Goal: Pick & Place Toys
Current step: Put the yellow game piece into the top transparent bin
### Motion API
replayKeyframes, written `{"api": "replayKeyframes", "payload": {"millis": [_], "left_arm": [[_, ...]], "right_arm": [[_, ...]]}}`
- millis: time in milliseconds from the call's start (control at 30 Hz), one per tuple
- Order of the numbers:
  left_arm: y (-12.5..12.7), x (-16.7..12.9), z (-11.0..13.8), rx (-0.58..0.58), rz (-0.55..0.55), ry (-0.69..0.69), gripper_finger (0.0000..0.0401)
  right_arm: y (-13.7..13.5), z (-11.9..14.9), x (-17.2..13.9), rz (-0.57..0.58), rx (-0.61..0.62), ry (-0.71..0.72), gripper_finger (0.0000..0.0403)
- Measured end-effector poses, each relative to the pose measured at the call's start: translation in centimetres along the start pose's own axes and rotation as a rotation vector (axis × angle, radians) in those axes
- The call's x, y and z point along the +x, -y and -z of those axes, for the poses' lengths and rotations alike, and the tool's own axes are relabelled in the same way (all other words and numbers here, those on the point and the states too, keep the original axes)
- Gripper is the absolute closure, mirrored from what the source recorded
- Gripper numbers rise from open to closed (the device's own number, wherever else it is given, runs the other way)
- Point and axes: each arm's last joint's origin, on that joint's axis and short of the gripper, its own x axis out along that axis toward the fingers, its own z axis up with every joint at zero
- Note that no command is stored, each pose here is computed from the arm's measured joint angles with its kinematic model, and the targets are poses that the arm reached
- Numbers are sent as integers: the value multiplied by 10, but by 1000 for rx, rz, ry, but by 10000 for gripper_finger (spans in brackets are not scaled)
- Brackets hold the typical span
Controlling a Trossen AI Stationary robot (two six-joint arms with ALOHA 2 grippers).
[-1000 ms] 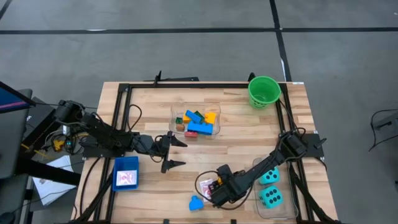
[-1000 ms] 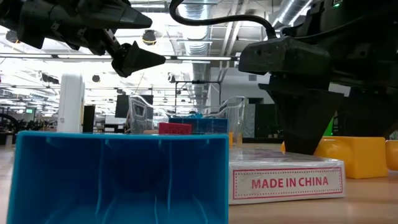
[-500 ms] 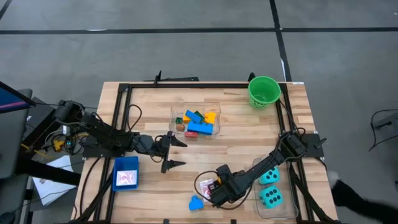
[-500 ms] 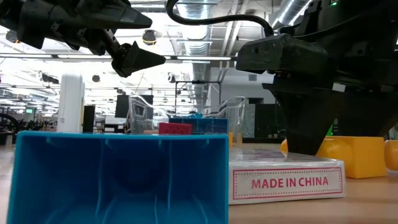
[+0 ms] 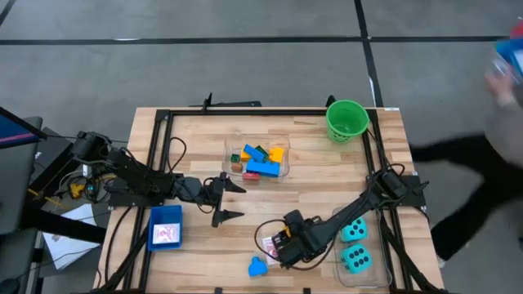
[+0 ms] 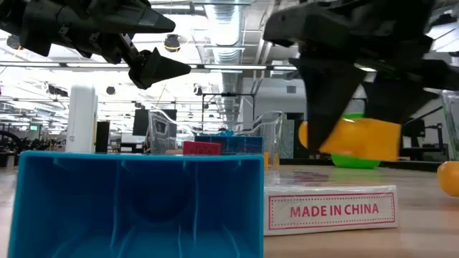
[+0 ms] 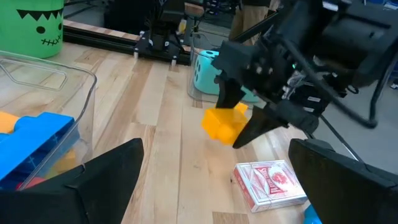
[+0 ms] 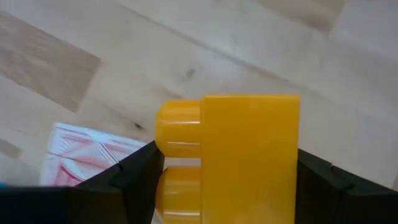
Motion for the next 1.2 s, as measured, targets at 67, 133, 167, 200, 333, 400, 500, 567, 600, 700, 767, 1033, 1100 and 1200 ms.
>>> {"api": "replayKeyframes", "payload": {"millis": [67, 133, 167, 200, 333, 400, 500, 567, 600, 700, 767, 1033, 1100, 1200], "left_arm": [[0, 0, 0, 0, 0, 0, 3], [0, 0, 0, -1, 1, 1, 3], [0, 0, 0, -1, 1, 2, 3], [0, 0, 0, -1, 1, 3, 3], [0, 0, 0, -2, 1, 3, 3], [0, 0, 0, -2, 1, 4, 3], [0, 0, -1, -3, 2, 7, 3], [0, 0, -1, -3, 2, 7, 3], [0, 0, -1, -3, 2, 7, 3], [0, 0, -1, -3, 2, 7, 3], [0, 0, -1, -3, 2, 7, 3], [0, 0, -1, -3, 2, 7, 3], [0, 0, -1, -3, 1, 7, 3], [0, 0, -1, -3, 2, 7, 3]], "right_arm": [[1, -5, -5, -9, -12, 23, 142], [1, -11, -10, -27, -17, 59, 142], [1, -14, -12, -33, -23, 78, 142], [1, -17, -14, -40, -31, 100, 142], [3, -34, -23, -61, -70, 178, 142], [3, -44, -26, -61, -89, 223, 142], [4, -62, -30, -62, -113, 306, 142], [4, -75, -30, -57, -136, 348, 142], [4, -82, -31, -55, -148, 364, 142], [6, -103, -32, -44, -189, 391, 142], [8, -116, -33, -39, -201, 402, 142], [12, -163, -31, -26, -244, 461, 142], [15, -174, -26, -14, -253, 448, 142], [20, -192, -19, -4, -247, 427, 142]]}}
